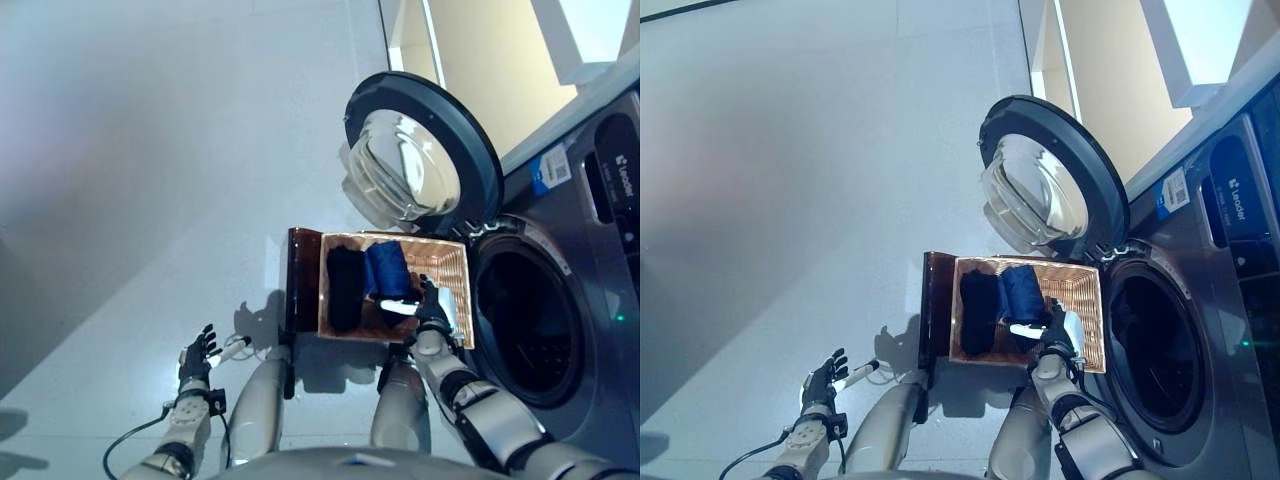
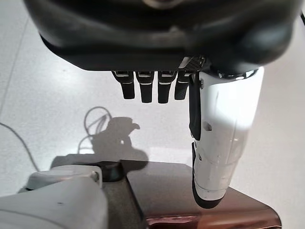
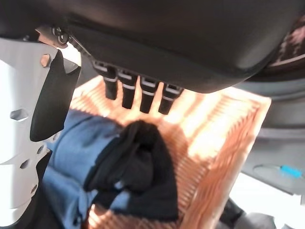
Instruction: Pick up the clothes and place them into the washing machine
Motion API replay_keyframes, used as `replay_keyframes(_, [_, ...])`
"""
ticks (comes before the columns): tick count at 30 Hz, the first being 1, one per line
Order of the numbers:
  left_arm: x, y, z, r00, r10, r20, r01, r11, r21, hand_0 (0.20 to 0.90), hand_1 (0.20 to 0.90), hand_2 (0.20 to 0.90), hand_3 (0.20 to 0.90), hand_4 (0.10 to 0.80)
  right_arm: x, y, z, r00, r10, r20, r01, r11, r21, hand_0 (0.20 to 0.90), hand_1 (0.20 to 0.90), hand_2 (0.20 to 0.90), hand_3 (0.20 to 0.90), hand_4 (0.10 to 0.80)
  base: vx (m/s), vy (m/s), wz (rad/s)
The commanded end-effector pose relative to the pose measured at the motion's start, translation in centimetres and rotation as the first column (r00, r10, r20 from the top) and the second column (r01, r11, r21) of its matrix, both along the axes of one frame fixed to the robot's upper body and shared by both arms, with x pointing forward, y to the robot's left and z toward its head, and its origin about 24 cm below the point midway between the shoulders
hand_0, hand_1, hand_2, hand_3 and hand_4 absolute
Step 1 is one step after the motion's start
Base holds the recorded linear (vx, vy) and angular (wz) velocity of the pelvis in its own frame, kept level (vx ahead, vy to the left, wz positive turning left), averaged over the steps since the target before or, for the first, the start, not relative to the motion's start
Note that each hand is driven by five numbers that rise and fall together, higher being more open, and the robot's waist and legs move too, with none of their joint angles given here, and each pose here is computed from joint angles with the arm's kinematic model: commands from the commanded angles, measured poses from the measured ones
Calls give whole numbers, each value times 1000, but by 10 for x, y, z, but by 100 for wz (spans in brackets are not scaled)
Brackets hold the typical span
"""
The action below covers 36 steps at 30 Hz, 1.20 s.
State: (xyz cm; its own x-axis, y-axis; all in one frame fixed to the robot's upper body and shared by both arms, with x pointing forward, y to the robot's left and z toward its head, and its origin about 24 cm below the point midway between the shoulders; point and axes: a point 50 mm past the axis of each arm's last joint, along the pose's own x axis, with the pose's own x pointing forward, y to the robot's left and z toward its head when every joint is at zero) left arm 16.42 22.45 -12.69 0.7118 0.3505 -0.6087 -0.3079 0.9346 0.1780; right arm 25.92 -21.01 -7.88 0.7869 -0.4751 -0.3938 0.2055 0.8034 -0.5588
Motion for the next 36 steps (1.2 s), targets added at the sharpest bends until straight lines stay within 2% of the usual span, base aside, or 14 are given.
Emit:
replay_keyframes(1, [-4,30,9,995,87,51,-91,991,93,900,900,900,900,800,15,-8,19,993,-30,118,38,997,-67,900,900,900,900,800,0,0,0])
replay_keyframes(10, [-4,30,9,994,93,52,-98,990,102,900,900,900,900,800,20,-5,22,994,-15,111,26,994,-103,900,900,900,900,800,0,0,0])
replay_keyframes(24, [3,26,14,992,77,95,-84,994,76,900,900,900,900,800,43,-1,48,969,8,248,13,996,-83,900,900,900,900,800,-33,8,-2])
replay_keyframes(36, [2,28,17,989,78,123,-86,994,67,900,900,900,900,800,45,-6,49,971,-20,236,47,993,-106,900,900,900,900,800,-8,4,2])
